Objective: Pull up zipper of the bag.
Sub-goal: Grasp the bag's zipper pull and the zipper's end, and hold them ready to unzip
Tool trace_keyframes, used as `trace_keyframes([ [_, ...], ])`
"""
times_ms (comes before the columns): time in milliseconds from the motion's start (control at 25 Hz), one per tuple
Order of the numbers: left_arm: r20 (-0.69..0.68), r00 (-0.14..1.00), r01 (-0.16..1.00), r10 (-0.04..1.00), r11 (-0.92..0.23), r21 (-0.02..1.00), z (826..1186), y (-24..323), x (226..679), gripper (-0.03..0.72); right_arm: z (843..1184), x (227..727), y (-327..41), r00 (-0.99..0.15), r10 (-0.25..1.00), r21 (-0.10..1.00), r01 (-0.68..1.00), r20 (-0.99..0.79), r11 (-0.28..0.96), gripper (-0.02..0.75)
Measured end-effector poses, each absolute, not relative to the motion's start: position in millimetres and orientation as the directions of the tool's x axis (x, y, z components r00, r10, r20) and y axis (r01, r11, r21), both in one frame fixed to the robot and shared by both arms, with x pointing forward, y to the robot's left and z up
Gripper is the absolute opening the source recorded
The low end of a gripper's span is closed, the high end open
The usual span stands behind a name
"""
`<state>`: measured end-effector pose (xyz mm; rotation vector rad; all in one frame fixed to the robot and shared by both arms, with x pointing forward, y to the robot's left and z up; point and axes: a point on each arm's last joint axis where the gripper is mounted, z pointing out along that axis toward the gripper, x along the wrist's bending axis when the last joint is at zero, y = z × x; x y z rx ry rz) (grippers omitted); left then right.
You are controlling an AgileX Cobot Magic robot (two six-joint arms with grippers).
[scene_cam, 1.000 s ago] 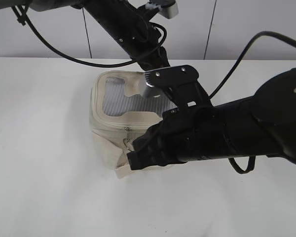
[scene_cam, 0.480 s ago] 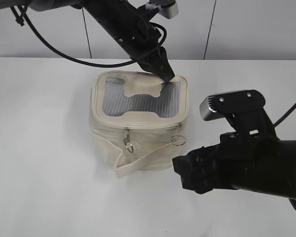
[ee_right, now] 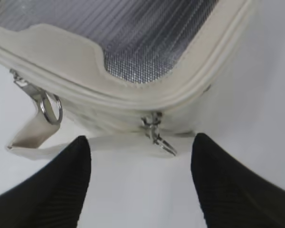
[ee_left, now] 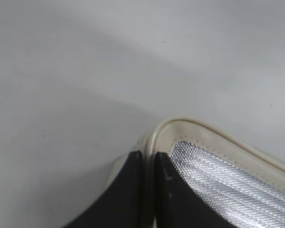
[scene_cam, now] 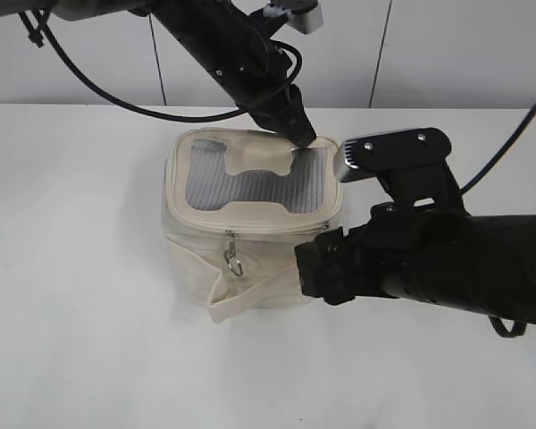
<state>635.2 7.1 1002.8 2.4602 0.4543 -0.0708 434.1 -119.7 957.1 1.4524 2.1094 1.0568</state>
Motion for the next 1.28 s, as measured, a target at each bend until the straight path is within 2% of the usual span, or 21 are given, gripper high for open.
trace_keyframes([
  [120, -0.158, 0.939, 0.339, 0.305, -0.743, 0.577, 1003, 7, 635, 0.033, 953, 444, -113, -0.388, 0.915, 0.743, 0.643, 0.107, 0.185, 0.502],
  [160, -0.158, 0.939, 0.339, 0.305, -0.743, 0.577, 1003, 7, 635, 0.033, 950, 447, -112, -0.382, 0.918, 0.738, 0.649, 0.104, 0.186, 0.47],
  [200, -0.158, 0.939, 0.339, 0.305, -0.743, 0.577, 1003, 7, 635, 0.033, 947, 449, -110, -0.375, 0.921, 0.734, 0.654, 0.101, 0.186, 0.417],
  [280, -0.158, 0.939, 0.339, 0.305, -0.743, 0.577, 1003, 7, 635, 0.033, 944, 451, -110, -0.371, 0.923, 0.726, 0.661, 0.1, 0.187, 0.179],
  [320, -0.158, 0.939, 0.338, 0.305, -0.743, 0.577, 1003, 7, 635, 0.033, 944, 450, -109, -0.372, 0.922, 0.724, 0.664, 0.104, 0.187, 0.096],
  [400, -0.157, 0.939, 0.338, 0.305, -0.744, 0.577, 1003, 7, 635, 0.033, 943, 449, -108, -0.381, 0.918, 0.717, 0.67, 0.112, 0.191, 0.023],
  [880, -0.163, 0.939, 0.339, 0.302, -0.745, 0.574, 1003, 7, 635, 0.033, 950, 441, -88, -0.502, 0.848, 0.694, 0.672, 0.17, 0.258, 0.012],
  [1080, -0.163, 0.939, 0.34, 0.303, -0.743, 0.576, 1003, 7, 635, 0.033, 962, 452, -62, -0.549, 0.808, 0.709, 0.656, 0.212, 0.26, 0.012],
  [1280, -0.167, 0.938, 0.343, 0.304, -0.74, 0.578, 1003, 7, 635, 0.033, 957, 468, -30, -0.601, 0.757, 0.683, 0.667, 0.256, 0.298, 0.012],
])
